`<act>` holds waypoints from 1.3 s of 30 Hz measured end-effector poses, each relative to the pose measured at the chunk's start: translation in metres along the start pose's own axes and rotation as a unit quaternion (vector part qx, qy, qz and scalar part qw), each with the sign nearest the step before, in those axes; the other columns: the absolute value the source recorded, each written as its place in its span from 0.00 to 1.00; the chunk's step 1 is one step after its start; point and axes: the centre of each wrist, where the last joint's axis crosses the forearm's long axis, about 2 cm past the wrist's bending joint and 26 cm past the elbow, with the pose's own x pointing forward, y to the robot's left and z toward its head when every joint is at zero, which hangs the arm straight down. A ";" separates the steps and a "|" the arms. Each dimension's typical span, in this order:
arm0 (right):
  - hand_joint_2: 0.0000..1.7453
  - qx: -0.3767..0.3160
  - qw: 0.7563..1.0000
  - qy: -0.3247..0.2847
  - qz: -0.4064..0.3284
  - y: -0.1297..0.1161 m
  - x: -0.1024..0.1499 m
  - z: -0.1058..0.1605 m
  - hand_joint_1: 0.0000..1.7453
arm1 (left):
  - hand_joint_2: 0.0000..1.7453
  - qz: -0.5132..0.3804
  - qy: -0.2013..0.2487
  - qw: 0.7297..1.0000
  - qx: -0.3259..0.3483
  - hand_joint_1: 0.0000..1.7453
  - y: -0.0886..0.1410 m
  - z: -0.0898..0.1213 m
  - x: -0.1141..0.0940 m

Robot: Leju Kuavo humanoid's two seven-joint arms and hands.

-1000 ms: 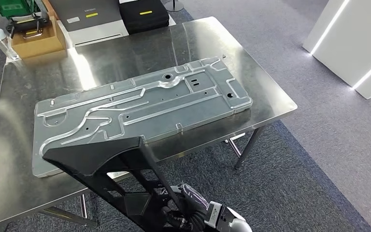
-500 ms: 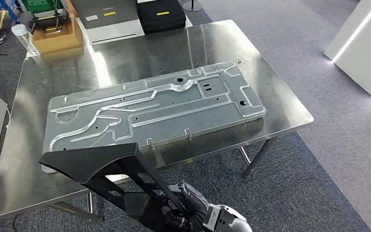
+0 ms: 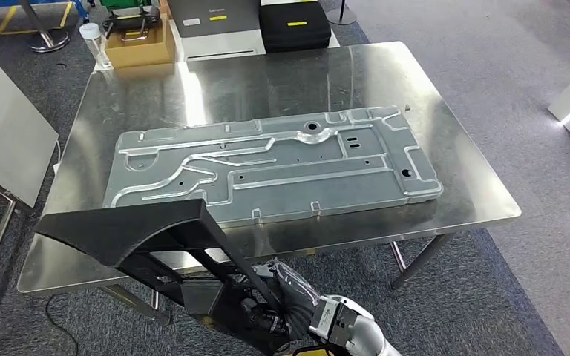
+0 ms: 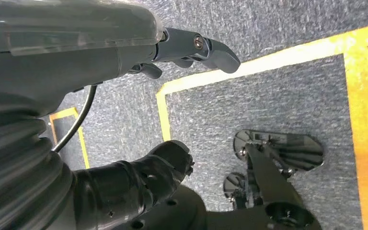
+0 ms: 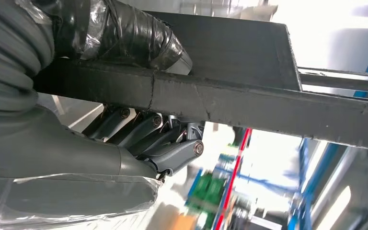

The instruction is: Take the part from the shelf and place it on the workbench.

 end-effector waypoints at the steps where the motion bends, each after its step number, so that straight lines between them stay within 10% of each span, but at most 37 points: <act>1: 1.00 0.004 1.000 -0.004 -0.003 -0.003 0.002 -0.006 0.99 | 1.00 -0.001 0.000 1.000 -0.001 0.00 0.000 0.000 0.000; 16: 1.00 0.007 1.000 0.005 -0.029 -0.030 0.009 -0.052 0.99 | 1.00 -0.015 -0.001 1.000 -0.006 0.00 -0.003 0.001 0.010; 30: 1.00 -0.130 0.985 0.033 0.105 -0.144 0.059 -0.137 0.99 | 1.00 -0.052 0.018 0.998 -0.007 0.00 -0.006 0.001 0.008; 35: 1.00 -0.204 0.941 0.063 0.264 -0.175 0.081 -0.156 0.99 | 1.00 -0.062 0.021 0.998 -0.009 0.00 -0.008 0.001 0.008; 39: 1.00 -0.279 0.831 0.098 0.472 -0.189 0.088 -0.158 0.99 | 1.00 -0.073 0.020 0.997 -0.010 0.00 -0.010 0.002 0.010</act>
